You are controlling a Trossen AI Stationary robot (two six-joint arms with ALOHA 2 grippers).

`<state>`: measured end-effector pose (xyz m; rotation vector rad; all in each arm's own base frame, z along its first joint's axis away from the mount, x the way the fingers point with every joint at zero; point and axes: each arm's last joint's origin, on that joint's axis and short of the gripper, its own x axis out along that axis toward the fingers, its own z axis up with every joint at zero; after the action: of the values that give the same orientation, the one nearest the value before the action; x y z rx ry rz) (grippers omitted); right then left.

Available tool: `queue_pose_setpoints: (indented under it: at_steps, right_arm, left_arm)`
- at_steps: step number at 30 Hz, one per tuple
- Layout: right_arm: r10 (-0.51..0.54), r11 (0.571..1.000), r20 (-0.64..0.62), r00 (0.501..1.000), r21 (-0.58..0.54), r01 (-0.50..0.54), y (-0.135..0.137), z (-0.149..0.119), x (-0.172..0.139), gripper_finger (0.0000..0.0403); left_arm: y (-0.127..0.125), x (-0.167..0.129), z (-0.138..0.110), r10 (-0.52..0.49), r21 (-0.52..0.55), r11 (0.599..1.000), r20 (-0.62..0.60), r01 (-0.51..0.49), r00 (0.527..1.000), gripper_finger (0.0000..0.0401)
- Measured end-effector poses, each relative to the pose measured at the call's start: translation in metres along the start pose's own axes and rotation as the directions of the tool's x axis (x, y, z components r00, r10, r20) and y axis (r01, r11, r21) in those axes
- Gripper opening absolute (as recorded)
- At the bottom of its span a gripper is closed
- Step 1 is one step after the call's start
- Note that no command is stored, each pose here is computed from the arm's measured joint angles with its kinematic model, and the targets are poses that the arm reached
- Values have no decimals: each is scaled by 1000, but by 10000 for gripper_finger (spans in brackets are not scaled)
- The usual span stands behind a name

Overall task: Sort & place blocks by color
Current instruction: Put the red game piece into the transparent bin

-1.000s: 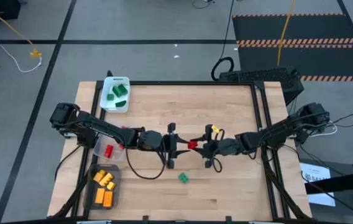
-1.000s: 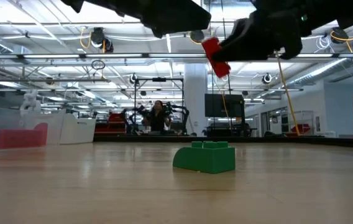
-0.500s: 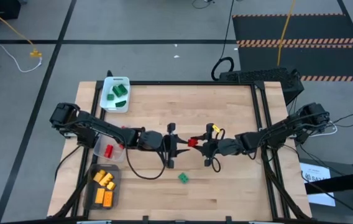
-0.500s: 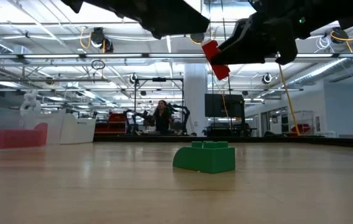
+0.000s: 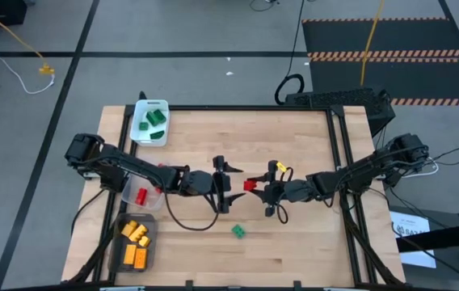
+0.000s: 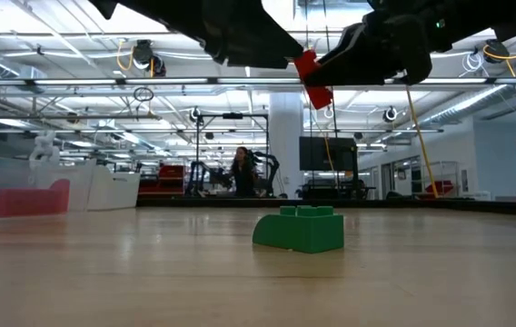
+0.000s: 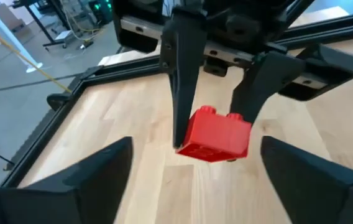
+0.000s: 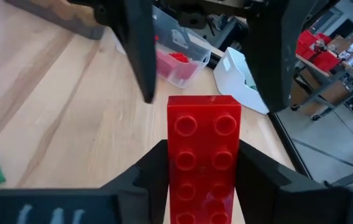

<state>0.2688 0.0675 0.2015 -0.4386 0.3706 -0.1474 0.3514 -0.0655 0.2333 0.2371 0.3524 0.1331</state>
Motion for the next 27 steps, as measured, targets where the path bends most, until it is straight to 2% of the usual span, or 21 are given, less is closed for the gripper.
queue_pose_setpoints:
  at_steps: [5,11,18,23,27]
  right_arm:
    - [0,1000,1,1000,8,0,0,0,0,122]
    - [-5,1000,20,1000,21,5,-1,2,0,129]
    - [-8,1000,39,999,29,7,-1,4,0,125]
    - [-8,1000,40,999,29,7,-1,4,0,126]
    - [-8,1000,40,999,29,7,-1,4,0,127]
  left_arm:
    - [-1,0,0,-6,-6,1000,4,6,1000,394]
    - [-4,-1,3,-61,-10,998,39,62,997,399]
    - [-4,-1,6,-66,-15,998,61,67,996,397]
    - [-3,-1,7,-63,-1,998,72,64,995,360]
    - [-3,-1,8,-61,-5,998,88,61,994,292]
